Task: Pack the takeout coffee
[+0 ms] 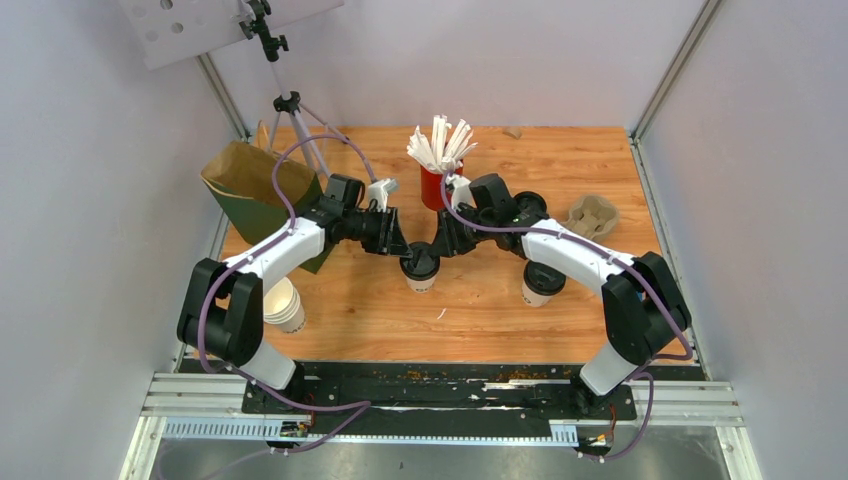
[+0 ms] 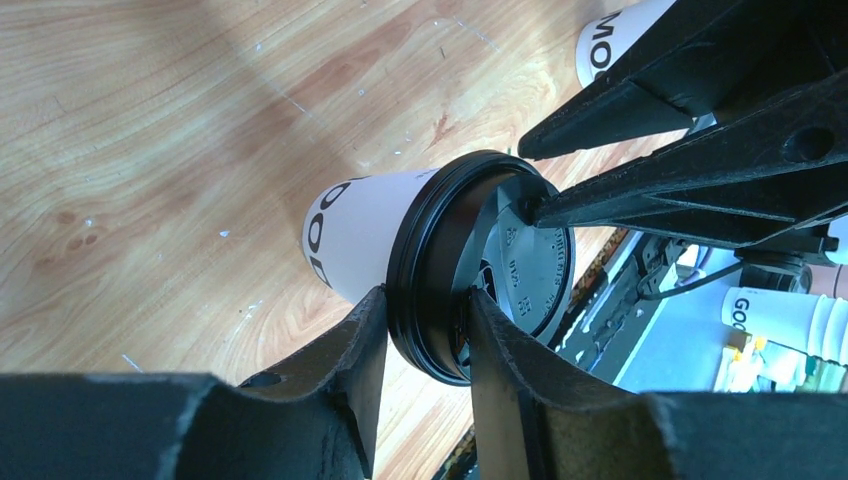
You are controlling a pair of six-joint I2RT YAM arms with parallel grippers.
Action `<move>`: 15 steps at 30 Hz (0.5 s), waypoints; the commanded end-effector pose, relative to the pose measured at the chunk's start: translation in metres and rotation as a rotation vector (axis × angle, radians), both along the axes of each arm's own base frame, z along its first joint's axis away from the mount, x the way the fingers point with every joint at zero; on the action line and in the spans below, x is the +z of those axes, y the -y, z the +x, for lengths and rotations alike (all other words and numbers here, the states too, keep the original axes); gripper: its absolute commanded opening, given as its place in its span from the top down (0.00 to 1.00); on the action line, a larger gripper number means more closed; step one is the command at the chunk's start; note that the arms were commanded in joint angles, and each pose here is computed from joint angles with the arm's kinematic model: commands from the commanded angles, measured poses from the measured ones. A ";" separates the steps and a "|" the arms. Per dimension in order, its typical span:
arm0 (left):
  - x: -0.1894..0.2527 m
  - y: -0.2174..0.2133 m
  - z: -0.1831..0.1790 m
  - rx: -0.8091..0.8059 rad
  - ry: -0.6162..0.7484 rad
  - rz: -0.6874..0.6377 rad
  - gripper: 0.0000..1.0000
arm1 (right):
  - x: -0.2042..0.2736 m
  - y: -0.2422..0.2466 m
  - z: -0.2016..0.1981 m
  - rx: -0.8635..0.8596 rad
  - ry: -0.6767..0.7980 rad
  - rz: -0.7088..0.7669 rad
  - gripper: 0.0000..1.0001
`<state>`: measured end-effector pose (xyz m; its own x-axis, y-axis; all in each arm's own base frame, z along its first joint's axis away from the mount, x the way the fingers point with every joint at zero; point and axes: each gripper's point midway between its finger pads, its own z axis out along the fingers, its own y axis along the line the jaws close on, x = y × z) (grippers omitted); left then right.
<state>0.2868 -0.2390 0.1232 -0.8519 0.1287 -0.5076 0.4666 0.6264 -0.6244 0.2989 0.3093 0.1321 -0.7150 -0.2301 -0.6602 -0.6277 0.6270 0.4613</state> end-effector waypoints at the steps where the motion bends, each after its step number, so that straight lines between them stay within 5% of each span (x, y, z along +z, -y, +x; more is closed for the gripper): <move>1: -0.027 -0.017 0.000 0.026 -0.004 0.107 0.62 | -0.030 0.014 -0.003 -0.036 -0.041 -0.075 0.70; 15: -0.070 -0.022 -0.020 0.069 -0.131 0.145 0.66 | -0.043 0.020 -0.007 -0.072 -0.065 -0.097 0.72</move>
<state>0.2847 -0.2426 0.1173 -0.8578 0.0999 -0.5042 0.4548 0.6044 -0.6541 0.2987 0.3117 0.1294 -0.7232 -0.2010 -0.6608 -0.6149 0.6230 0.4834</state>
